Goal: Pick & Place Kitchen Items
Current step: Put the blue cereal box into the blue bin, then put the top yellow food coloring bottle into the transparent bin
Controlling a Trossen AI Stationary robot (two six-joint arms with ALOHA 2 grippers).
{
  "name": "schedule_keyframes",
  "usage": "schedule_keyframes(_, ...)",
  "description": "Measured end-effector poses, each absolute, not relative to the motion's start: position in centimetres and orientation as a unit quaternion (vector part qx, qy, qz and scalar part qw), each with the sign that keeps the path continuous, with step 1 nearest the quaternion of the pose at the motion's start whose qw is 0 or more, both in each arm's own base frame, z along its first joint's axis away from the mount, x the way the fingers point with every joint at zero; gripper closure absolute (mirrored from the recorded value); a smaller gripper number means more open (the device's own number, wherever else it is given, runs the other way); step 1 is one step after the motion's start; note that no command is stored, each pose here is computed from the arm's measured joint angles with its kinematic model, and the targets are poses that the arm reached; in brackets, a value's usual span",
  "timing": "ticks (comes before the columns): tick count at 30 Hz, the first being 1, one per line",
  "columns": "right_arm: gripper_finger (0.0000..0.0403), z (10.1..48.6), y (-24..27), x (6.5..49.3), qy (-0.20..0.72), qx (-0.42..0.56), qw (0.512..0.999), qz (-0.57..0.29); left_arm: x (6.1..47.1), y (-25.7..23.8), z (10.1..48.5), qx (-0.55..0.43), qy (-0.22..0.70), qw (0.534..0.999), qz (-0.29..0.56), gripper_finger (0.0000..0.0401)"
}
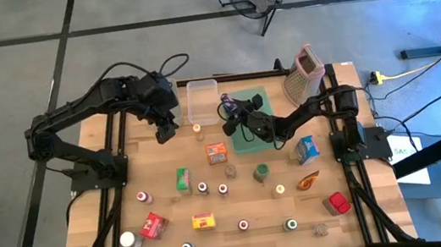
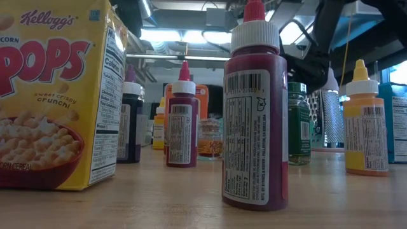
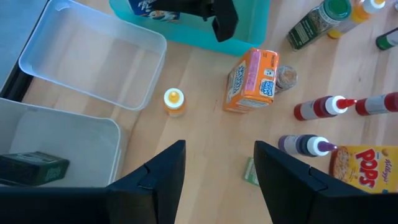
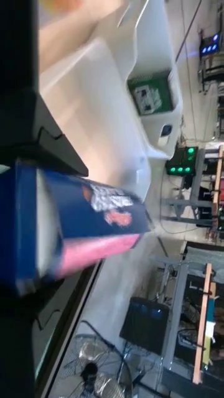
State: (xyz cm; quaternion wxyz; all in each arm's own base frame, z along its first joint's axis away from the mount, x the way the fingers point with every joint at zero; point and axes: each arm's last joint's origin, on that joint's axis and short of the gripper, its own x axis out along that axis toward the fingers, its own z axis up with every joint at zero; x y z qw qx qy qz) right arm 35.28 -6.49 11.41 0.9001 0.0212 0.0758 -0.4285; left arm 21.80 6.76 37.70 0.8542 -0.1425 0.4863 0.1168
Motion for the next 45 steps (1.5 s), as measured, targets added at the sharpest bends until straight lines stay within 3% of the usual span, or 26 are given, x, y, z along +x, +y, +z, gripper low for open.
schedule_keyframes(13, 0.0185, 14.8, -4.8, 35.1, 0.057, -0.015, 0.899, -0.433, 21.8, 6.7, 37.7, -0.151, 0.485, 0.853, 0.12, 0.0217)
schedule_keyframes(18, 0.0185, 18.9, -3.4, 34.3, 0.027, -0.025, 0.9, -0.433, 21.5, 6.1, 38.2, -0.152, 0.475, 0.86, 0.11, 0.0217)
schedule_keyframes(24, 0.0185, 25.5, -1.1, 31.0, 0.039, -0.013, 0.911, -0.41, 22.1, 6.0, 40.5, -0.153, 0.398, 0.901, 0.075, 0.0217)
schedule_keyframes(30, 0.0185, 32.2, 0.3, 26.1, 0.085, 0.063, 0.954, -0.282, 21.8, 5.4, 42.5, -0.153, 0.366, 0.915, 0.068, 0.0217)
schedule_keyframes(34, 0.0185, 35.3, 0.9, 23.3, 0.152, 0.138, 0.97, -0.129, 22.4, 4.6, 43.4, -0.197, 0.317, 0.926, 0.06, 0.0217)
schedule_keyframes(39, 0.0185, 37.5, 2.3, 21.9, 0.208, 0.232, 0.949, 0.053, 23.5, 2.8, 44.8, -0.206, 0.249, 0.946, -0.009, 0.0216)
schedule_keyframes(45, 0.0185, 38.9, 4.5, 21.4, 0.216, 0.25, 0.934, 0.139, 24.0, 0.2, 45.3, -0.188, 0.227, 0.954, -0.057, 0.0216)
